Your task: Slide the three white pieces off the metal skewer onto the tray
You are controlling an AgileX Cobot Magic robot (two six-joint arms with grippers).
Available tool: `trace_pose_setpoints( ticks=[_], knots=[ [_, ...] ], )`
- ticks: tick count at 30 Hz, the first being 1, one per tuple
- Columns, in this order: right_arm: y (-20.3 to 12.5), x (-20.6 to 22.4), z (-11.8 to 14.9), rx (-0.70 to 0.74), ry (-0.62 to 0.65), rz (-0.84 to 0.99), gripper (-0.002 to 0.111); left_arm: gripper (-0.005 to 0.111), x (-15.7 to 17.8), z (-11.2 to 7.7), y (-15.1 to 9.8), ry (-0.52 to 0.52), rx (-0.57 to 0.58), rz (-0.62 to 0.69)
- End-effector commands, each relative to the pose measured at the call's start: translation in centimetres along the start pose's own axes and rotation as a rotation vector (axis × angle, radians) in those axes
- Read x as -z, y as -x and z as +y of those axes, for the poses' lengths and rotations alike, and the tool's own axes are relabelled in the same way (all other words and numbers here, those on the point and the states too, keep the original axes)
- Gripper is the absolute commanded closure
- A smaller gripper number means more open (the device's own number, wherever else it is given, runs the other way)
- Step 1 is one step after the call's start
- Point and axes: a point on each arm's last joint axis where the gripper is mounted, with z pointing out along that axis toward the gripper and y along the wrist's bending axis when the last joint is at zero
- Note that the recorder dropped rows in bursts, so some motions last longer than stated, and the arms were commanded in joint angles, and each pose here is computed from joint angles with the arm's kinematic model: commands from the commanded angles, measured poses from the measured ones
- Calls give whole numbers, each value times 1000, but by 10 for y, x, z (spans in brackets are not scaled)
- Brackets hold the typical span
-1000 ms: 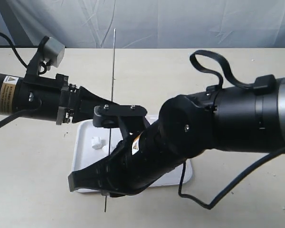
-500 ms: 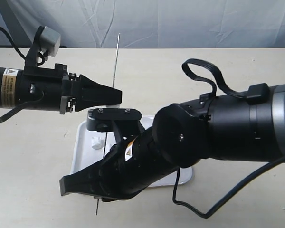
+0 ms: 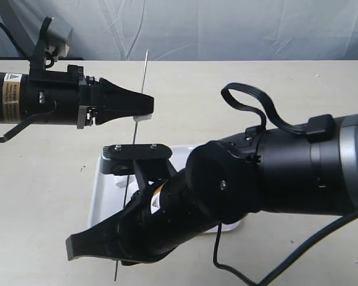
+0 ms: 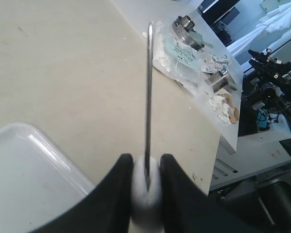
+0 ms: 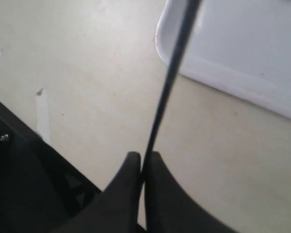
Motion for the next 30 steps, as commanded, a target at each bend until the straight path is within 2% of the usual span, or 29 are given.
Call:
trace_pose_setpoints(
  ticks=[1,8,15,21,25,30],
  knots=[
    [-23,-8,-2,35,-35,135,109,88,1,-1,21,20,43,-156],
    [-41,-20,-15,14,-77,193,109,88,1,-3,31,30,15,-171],
    [-54,-31,-12,43,-92,229,109,88,-1,-2,36,40,-6,-155],
    [-56,-32,-10,51,-91,231,109,88,-2,5,35,93,-17,-125],
    [-56,-32,-11,59,-95,234,109,89,-1,12,31,179,-50,-83],
    [-58,-31,-13,94,-115,261,109,89,2,28,20,348,-86,52]
  ],
)
